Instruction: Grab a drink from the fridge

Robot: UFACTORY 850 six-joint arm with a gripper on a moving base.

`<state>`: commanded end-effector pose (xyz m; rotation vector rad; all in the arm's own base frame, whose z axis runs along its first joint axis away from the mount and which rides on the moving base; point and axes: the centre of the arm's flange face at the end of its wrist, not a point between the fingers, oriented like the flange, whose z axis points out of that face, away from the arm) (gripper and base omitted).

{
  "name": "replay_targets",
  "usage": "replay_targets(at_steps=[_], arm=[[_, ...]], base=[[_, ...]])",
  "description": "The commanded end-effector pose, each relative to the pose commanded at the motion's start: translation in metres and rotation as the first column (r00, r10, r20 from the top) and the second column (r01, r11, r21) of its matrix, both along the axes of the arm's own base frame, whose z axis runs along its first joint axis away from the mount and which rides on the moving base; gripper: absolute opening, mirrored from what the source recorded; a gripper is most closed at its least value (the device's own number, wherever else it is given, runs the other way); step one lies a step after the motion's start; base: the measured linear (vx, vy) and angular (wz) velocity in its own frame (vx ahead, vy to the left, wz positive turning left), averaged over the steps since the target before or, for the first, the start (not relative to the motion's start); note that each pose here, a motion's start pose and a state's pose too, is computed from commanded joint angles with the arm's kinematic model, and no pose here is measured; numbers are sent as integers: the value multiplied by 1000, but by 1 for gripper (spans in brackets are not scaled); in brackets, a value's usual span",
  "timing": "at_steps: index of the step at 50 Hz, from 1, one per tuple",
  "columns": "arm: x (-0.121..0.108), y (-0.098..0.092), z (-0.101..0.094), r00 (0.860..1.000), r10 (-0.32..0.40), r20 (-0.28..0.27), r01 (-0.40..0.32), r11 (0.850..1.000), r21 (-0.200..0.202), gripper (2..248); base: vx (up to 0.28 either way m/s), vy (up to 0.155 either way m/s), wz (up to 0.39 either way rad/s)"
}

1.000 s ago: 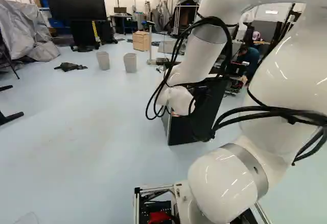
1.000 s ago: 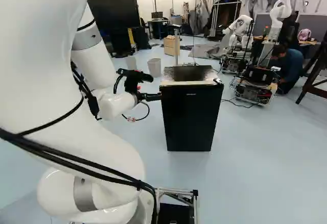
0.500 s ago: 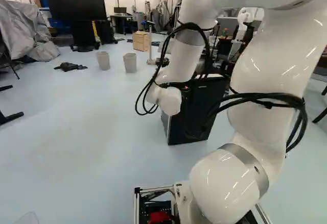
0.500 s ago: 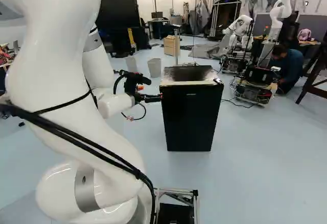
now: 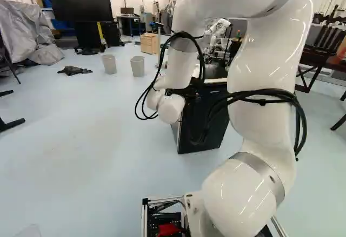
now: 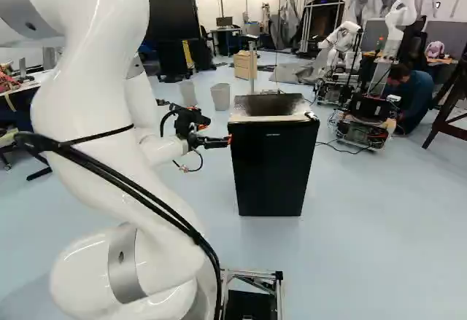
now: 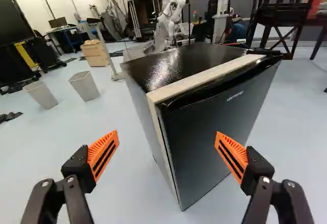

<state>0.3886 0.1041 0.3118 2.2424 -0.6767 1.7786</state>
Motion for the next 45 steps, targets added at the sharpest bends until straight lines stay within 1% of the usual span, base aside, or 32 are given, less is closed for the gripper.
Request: replay_targets(at_steps=[13,28,38,45], arm=[[9,13,-13,997,-67,24,67,997,-26,247],[25,28,-30,988,-142,53,145,988,-51,247],[42,37,-44,985,-164,53,167,984,-55,247],[49,39,-53,984,-170,48,172,983,-59,247]], base=[[0,0,0],[0,0,0],[0,0,0],[0,0,0]])
